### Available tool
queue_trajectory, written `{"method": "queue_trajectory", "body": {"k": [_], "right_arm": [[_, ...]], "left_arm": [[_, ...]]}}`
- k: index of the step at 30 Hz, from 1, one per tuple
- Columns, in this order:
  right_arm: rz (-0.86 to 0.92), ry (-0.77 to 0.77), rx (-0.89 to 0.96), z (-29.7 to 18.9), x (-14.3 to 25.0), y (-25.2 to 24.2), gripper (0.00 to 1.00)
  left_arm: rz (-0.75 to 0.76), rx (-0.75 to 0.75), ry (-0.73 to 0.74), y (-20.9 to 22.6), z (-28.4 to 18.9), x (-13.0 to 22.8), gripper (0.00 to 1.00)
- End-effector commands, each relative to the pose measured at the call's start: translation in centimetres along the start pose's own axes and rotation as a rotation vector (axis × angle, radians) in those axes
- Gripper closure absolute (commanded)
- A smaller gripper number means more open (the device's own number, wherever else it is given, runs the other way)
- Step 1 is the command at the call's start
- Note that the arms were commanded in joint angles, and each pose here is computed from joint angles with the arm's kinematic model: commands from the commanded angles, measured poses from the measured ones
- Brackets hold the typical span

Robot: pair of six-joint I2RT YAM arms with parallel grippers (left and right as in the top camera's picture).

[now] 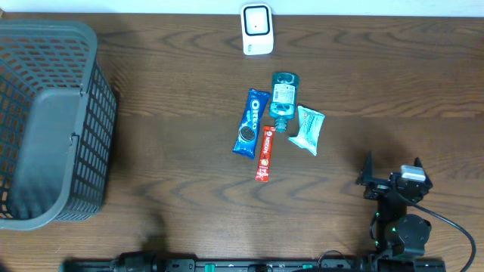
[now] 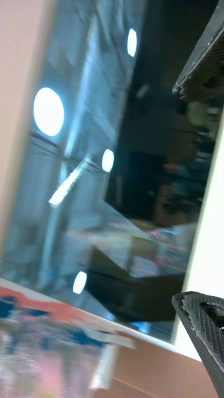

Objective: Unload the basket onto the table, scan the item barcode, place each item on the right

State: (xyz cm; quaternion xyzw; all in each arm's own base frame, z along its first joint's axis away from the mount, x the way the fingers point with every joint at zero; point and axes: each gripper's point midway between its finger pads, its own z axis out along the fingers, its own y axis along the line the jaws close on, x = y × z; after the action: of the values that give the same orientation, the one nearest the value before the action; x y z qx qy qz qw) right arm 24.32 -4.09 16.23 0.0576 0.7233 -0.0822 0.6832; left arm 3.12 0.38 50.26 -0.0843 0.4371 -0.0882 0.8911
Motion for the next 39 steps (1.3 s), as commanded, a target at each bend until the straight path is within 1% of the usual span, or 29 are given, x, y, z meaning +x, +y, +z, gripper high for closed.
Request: {"method": "queue_trajectory", "body": {"k": [1, 4, 8, 9, 11, 13, 15, 17, 21, 25, 28, 32, 35, 39], "right_arm": [[-0.103, 0.003, 0.141, -0.2, -0.1, -2.4, 0.01], [-0.119, 0.009, 0.164, -0.3, 0.0, -2.7, 0.01], [-0.122, 0.009, 0.171, -0.3, -0.1, -2.9, 0.01], [-0.109, -0.02, 0.157, -0.2, -0.7, -2.6, 0.01], [-0.007, -0.097, 0.046, -0.2, -2.4, -0.7, 0.01], [0.021, -0.161, -0.138, -0.5, -4.0, 2.3, 0.01], [0.08, -0.153, -0.246, -0.9, -4.3, 4.0, 0.01], [0.144, -0.088, -0.294, -1.1, -3.7, 4.8, 0.01], [0.158, 0.077, -0.331, -1.3, -2.9, 5.6, 0.01], [0.159, 0.204, -0.356, -1.2, -4.5, 6.3, 0.01], [0.153, 0.331, -0.39, -0.5, -5.7, 7.5, 0.01], [0.116, 0.555, -0.444, 0.9, -7.0, 10.1, 0.01], [0.063, 0.738, -0.437, 1.6, -7.0, 11.5, 0.01], [-0.004, 1.0, -0.489, 1.6, -6.4, 14.4, 0.01]], "left_arm": [[-0.004, -0.04, 0.083, 1.3, 0.8, 3.4, 0.02], [-0.002, -0.09, 0.253, 2.6, 0.3, 8.1, 0.02], [0.001, -0.132, 0.366, 4.1, 0.5, 12.5, 0.02], [0.002, -0.137, 0.386, 4.3, 0.5, 13.4, 0.02], [0.003, -0.151, 0.433, 5.0, 0.4, 15.6, 0.02], [0.003, -0.165, 0.479, 5.6, 0.3, 17.7, 0.02], [0.005, -0.176, 0.519, 6.1, 0.0, 19.5, 0.02], [0.005, -0.187, 0.555, 6.6, -0.2, 21.1, 0.02], [0.006, -0.202, 0.61, 7.3, -0.7, 23.6, 0.02], [0.0, -0.195, 0.652, 7.4, -1.2, 25.1, 0.02], [-0.009, -0.181, 0.692, 7.2, -1.7, 26.1, 0.02], [-0.009, -0.196, 0.74, 7.6, -2.5, 27.3, 0.02], [-0.009, -0.201, 0.757, 7.7, -2.8, 27.9, 0.02], [-0.009, -0.209, 0.784, 8.0, -3.2, 28.6, 0.02]]}}
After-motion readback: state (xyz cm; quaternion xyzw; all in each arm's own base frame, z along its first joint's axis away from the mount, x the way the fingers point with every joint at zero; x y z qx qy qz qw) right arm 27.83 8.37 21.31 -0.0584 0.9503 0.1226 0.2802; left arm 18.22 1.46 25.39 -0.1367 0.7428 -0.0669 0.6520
